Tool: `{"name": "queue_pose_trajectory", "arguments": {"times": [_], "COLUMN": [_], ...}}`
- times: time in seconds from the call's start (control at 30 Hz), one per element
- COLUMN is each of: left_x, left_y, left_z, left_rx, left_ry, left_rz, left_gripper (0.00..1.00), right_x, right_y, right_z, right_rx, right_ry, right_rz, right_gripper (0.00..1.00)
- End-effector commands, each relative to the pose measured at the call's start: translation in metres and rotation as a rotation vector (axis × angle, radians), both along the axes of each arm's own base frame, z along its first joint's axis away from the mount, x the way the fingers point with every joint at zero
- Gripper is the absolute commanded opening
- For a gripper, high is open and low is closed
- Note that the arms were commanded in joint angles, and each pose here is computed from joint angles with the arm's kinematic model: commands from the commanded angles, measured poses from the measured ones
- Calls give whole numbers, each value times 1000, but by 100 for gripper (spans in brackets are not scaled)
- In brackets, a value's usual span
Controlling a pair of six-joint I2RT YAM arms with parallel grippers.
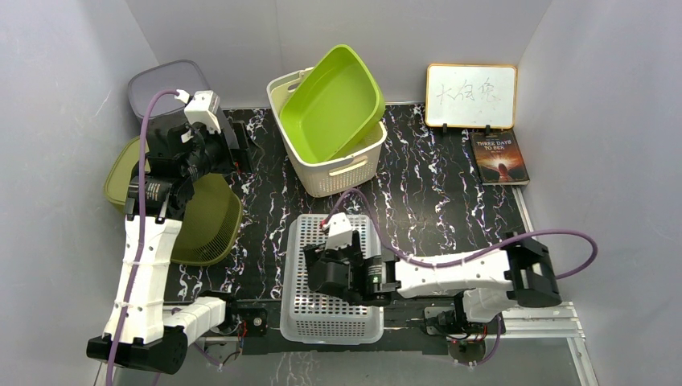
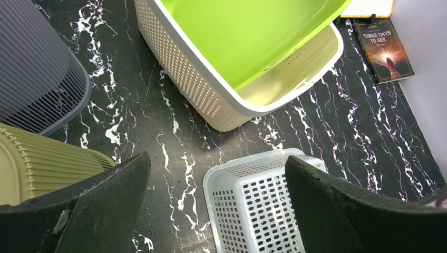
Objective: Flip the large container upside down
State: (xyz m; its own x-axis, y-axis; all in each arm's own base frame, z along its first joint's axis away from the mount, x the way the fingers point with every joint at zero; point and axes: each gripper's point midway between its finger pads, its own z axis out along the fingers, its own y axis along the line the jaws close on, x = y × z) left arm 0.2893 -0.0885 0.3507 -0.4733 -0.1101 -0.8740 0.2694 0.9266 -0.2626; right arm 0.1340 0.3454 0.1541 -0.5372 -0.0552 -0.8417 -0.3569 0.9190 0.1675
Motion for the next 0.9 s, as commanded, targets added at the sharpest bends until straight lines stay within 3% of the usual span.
{"name": "queue_pose_trajectory", "arguments": {"times": [0.0, 0.17, 0.27, 0.43, 0.7, 0.87], "left_x": [-4, -6, -7, -10, -11, -11], "left_y": [-2, -1, 0, 2, 2, 0], "left_z": [-2, -4, -5, -5, -10, -11], "left_rx": [-5, -1, 3, 15, 11, 4], "left_ry": [1, 3, 5, 4, 11, 11], "left_rz": [-9, -6, -7, -1, -3, -9], "left_gripper": [98, 98, 98, 98, 98, 98], "right_x": [-3, 7, 22, 45, 77, 98], "right_y": [26, 16, -6, -49, -137, -190], "right_z": [7, -16, -36, -55, -67, -66], "right_rx": [36, 14, 35, 100, -16, 9], "right_ry": [10, 43, 119, 186, 154, 141], "right_rz": [30, -54, -153, -285, -552, -710], "right_gripper": [78, 95, 98, 98, 98, 98]}}
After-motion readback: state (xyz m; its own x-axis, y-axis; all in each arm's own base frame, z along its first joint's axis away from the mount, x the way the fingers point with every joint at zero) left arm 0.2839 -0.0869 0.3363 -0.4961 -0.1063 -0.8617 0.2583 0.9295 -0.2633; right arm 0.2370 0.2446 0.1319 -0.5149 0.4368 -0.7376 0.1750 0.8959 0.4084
